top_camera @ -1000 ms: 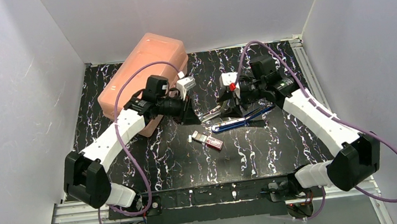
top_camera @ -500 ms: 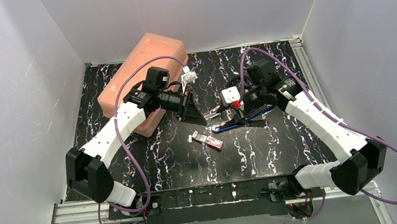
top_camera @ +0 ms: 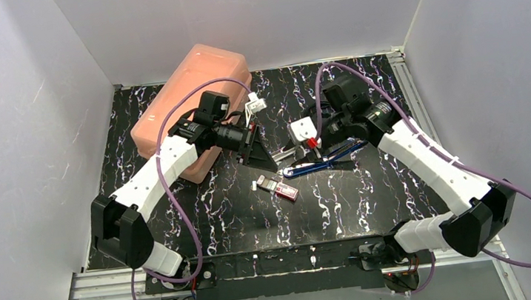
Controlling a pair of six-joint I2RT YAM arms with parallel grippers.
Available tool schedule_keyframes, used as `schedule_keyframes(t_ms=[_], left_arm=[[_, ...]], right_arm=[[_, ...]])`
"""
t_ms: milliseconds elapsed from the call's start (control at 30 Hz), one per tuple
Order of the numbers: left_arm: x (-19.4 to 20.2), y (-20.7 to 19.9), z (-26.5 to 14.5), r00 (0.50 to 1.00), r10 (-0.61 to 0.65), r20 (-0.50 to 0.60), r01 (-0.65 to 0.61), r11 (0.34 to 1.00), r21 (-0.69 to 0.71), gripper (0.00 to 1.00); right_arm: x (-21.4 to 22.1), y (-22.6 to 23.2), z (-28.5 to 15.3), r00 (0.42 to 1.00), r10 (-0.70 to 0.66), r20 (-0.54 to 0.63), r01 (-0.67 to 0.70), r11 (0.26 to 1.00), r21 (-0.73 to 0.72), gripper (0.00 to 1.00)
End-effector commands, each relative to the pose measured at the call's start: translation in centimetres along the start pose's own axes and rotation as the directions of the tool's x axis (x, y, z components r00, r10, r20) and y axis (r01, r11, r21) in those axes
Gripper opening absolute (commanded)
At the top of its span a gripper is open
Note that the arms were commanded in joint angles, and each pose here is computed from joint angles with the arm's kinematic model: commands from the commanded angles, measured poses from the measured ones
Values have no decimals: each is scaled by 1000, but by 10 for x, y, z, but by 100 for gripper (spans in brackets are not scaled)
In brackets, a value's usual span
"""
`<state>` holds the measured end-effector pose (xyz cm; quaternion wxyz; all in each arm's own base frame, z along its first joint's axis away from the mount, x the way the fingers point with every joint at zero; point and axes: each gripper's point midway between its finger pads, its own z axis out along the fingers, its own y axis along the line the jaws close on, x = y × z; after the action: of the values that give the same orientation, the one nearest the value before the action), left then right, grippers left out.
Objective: Load the staples into the stapler
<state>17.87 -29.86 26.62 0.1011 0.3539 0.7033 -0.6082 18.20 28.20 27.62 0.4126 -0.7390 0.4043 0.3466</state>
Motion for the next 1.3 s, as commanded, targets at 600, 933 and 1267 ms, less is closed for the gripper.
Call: schedule_keyframes(t_ms=[600, 933, 1267], left_arm=[[6, -8, 3, 999, -40, -36, 42, 998, 42, 0], [6, -7, 4, 998, -48, -40, 49, 998, 42, 0], [7, -6, 6, 997, -54, -49, 56, 998, 42, 0]], right_arm=[[-18, 7, 13, 995, -99, -31, 98, 994, -53, 36], [-18, 10, 16, 991, -125, -50, 121, 990, -70, 30], [-15, 11, 18, 988, -139, -70, 134, 988, -75, 24]])
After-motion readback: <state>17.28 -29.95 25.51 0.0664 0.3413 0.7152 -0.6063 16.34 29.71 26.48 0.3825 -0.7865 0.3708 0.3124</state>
